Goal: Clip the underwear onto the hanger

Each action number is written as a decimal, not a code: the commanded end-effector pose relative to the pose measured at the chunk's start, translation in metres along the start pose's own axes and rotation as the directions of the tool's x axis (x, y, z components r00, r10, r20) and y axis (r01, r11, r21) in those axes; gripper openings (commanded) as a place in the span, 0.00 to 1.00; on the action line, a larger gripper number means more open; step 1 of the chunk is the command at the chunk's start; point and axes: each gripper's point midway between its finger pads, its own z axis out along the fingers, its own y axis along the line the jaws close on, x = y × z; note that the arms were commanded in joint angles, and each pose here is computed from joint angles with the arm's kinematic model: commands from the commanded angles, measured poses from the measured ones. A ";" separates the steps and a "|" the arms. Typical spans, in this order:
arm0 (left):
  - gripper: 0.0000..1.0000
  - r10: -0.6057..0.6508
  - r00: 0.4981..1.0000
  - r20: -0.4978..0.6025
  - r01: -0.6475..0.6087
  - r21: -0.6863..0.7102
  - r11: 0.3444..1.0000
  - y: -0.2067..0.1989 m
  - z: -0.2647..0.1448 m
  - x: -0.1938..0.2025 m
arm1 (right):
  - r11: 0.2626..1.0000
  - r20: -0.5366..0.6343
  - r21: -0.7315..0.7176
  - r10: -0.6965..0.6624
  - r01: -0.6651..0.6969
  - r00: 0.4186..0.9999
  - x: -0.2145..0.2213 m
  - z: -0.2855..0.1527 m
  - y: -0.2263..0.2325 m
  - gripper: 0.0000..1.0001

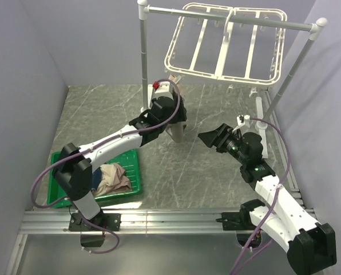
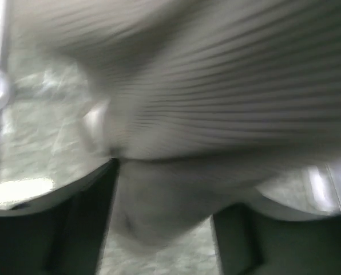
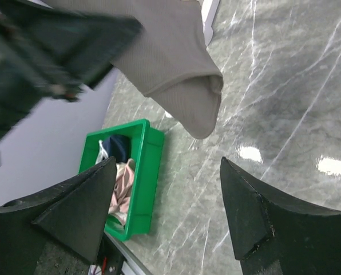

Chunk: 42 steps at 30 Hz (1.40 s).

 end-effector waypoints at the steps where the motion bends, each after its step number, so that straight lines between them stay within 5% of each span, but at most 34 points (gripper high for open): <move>1: 0.65 -0.035 0.998 -0.044 0.031 -0.086 0.996 0.033 0.011 0.003 | 0.997 0.060 -0.072 -0.020 0.025 0.998 -0.019 0.005 0.017 0.80; 6: 0.03 0.042 0.996 -0.072 -0.041 0.021 0.999 0.030 -0.002 0.001 | 0.994 0.039 -0.099 -0.039 0.042 0.998 -0.017 0.011 0.014 0.79; 7: 0.00 0.052 0.997 -0.056 -0.048 0.074 0.996 0.021 -0.011 -0.007 | 0.991 0.025 -0.119 -0.061 0.064 0.998 -0.015 0.011 0.015 0.80; 20: 0.00 0.167 0.984 -0.059 -0.106 0.559 0.822 -0.026 -0.086 -0.012 | 0.948 -0.078 -0.294 -0.152 0.123 0.985 -0.014 0.021 0.037 0.86; 30: 0.00 0.153 0.984 -0.096 -0.043 0.699 0.714 -0.047 -0.113 -0.015 | 0.948 -0.128 -0.299 0.075 -0.110 0.989 -0.022 0.028 0.040 0.88; 42: 0.00 0.134 0.984 -0.114 0.002 0.771 0.637 -0.059 -0.129 -0.017 | 0.895 -0.189 -0.224 0.349 -0.386 0.918 -0.028 0.046 0.020 0.90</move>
